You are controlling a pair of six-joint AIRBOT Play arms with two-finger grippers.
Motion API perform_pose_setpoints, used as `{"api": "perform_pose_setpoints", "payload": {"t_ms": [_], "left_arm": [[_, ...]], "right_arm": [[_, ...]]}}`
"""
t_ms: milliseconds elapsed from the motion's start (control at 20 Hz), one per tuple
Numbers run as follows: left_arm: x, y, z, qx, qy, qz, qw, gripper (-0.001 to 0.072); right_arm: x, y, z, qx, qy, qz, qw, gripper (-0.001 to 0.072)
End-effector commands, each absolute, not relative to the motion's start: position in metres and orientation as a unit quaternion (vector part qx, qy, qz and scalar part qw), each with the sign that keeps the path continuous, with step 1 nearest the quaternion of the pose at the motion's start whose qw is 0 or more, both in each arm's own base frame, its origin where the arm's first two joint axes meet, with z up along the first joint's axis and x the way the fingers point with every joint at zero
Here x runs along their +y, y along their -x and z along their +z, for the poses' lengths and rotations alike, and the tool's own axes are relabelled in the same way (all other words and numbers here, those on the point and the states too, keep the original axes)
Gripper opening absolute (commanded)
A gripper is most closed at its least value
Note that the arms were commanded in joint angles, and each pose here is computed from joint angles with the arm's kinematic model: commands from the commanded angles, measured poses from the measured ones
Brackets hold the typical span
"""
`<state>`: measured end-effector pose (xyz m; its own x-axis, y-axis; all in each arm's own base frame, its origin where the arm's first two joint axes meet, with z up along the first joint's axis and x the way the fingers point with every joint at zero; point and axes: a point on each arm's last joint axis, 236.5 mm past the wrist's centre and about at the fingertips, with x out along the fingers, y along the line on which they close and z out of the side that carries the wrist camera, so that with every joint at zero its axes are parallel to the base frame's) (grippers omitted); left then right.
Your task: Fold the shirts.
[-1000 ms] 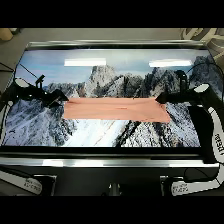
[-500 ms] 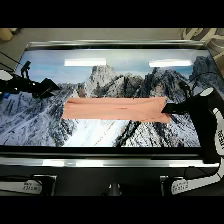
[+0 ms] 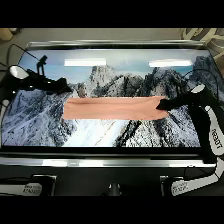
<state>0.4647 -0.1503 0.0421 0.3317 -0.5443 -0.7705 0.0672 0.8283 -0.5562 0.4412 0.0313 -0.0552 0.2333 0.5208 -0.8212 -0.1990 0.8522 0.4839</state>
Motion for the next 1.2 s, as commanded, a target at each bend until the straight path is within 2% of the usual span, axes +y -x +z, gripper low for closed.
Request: {"api": "perform_pose_setpoints", "payload": {"t_ms": [0,300,450,600,800,950,1050,1150], "left_arm": [[-0.228,-0.474,0.015,0.533,0.229,-0.224,0.783,0.0029],[-0.390,-0.430,-0.036,0.553,0.303,-0.285,0.722,0.0029],[-0.438,-0.412,-0.044,0.555,0.357,-0.286,0.695,0.0029],[-0.472,-0.396,-0.055,0.561,0.374,-0.290,0.679,0.0029],[-0.507,-0.395,-0.051,0.563,0.411,-0.303,0.650,0.0029],[-0.489,-0.411,-0.034,0.538,0.369,-0.334,0.680,0.0026],[-0.441,-0.439,-0.016,0.507,0.289,-0.336,0.739,0.0025],[-0.370,-0.483,0.030,0.453,0.229,-0.307,0.805,0.0025]], "right_arm": [[0.046,-0.452,0.026,0.503,-0.135,0.256,0.814,0.0020],[0.071,-0.402,0.129,0.450,-0.103,0.304,0.834,0.0018],[0.079,-0.378,0.157,0.441,-0.096,0.311,0.837,0.0018],[0.084,-0.358,0.179,0.430,-0.086,0.315,0.842,0.0018],[0.084,-0.350,0.191,0.426,-0.096,0.301,0.848,0.0018],[0.078,-0.364,0.184,0.425,-0.108,0.283,0.853,0.0018],[0.087,-0.379,0.175,0.425,-0.113,0.285,0.852,0.0018],[0.116,-0.398,0.157,0.428,-0.119,0.307,0.842,0.0018]]}}
